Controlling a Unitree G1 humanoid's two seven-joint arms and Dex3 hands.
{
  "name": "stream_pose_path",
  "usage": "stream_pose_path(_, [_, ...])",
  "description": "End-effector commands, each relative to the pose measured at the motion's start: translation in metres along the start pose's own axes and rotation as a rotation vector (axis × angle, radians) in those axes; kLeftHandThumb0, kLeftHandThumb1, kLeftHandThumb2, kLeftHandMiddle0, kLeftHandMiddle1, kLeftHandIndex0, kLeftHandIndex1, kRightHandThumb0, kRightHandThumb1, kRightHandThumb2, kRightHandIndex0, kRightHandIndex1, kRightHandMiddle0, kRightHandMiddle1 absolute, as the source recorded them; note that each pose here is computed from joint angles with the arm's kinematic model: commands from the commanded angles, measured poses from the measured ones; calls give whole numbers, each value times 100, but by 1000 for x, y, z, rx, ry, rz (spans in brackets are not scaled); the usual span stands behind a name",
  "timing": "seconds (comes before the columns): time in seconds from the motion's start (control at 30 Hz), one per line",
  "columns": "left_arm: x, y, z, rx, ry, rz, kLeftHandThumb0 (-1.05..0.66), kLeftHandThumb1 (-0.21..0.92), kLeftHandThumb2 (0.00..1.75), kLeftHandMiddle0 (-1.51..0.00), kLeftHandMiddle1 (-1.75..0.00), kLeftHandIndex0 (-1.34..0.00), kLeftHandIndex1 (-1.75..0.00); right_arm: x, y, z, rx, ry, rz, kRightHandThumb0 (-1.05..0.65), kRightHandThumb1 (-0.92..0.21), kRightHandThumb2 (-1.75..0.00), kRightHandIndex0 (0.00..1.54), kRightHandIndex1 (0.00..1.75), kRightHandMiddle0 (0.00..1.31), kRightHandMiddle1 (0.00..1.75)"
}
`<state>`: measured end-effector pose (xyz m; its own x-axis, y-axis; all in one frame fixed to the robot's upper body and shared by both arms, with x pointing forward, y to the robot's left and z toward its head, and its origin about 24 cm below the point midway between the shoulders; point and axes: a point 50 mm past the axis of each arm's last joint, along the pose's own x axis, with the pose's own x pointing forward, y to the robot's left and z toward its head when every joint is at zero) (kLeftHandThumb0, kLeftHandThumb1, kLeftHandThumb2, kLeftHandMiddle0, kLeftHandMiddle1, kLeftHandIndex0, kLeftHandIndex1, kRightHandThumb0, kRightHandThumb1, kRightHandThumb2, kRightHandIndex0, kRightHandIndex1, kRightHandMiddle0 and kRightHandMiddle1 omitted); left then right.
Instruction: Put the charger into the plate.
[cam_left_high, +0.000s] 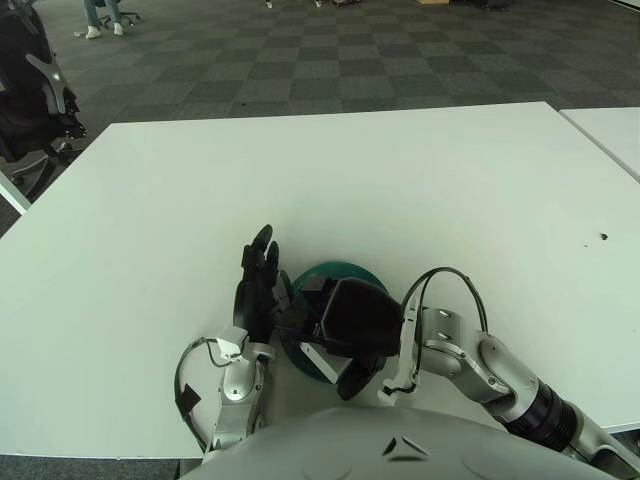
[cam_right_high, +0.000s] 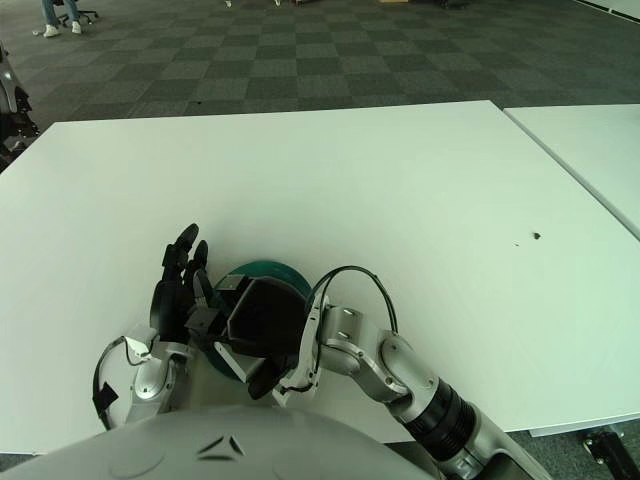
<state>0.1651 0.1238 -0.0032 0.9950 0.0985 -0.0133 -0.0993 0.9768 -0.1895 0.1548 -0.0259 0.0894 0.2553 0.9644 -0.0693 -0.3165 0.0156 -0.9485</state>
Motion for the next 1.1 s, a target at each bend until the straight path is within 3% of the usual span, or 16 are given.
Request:
stream_pose_path(0.0, [-6, -10, -7, -11, 79, 20, -93, 92, 103, -24, -1, 0, -59, 3, -15, -20, -29, 31, 6, -46, -38, -123, 114, 175, 56, 175])
stream_pose_path(0.2, [-8, -6, -8, 13, 96, 8, -92, 92, 104, -25, -1, 0, -59, 3, -13, -22, -104, 11, 104, -47, -35, -127, 114, 175, 59, 175])
stream_pose_path(0.43, [-7, -4, -11, 0, 100, -2, -91, 92, 104, -26, -1, 0, -60, 2, -5, -9, -106, -21, 116, -46, -37, -124, 112, 175, 57, 175])
stream_pose_path(0.6, [-4, -2, -15, -29, 104, -6, -92, 92, 104, -25, -1, 0, -61, 9, -7, -19, -154, 24, 94, -45, -40, -121, 112, 175, 55, 175])
stream_pose_path(0.8, [0, -2, -17, -98, 112, -21, -90, 92, 103, -24, 0, 0, -59, 11, -10, -22, -210, 41, 51, -41, -60, -96, 96, 175, 40, 175])
stream_pose_path(1.0, [2, -2, -18, -152, 125, -22, -88, 92, 101, -24, 0, 0, -58, 8, -8, -24, -230, 60, 9, -39, -71, -81, 79, 175, 33, 175])
stream_pose_path(1.07, [2, -2, -18, -173, 125, -16, -88, 92, 100, -24, -1, 0, -58, 7, -8, -25, -229, 54, -1, -62, -81, -74, 76, 175, 30, 175])
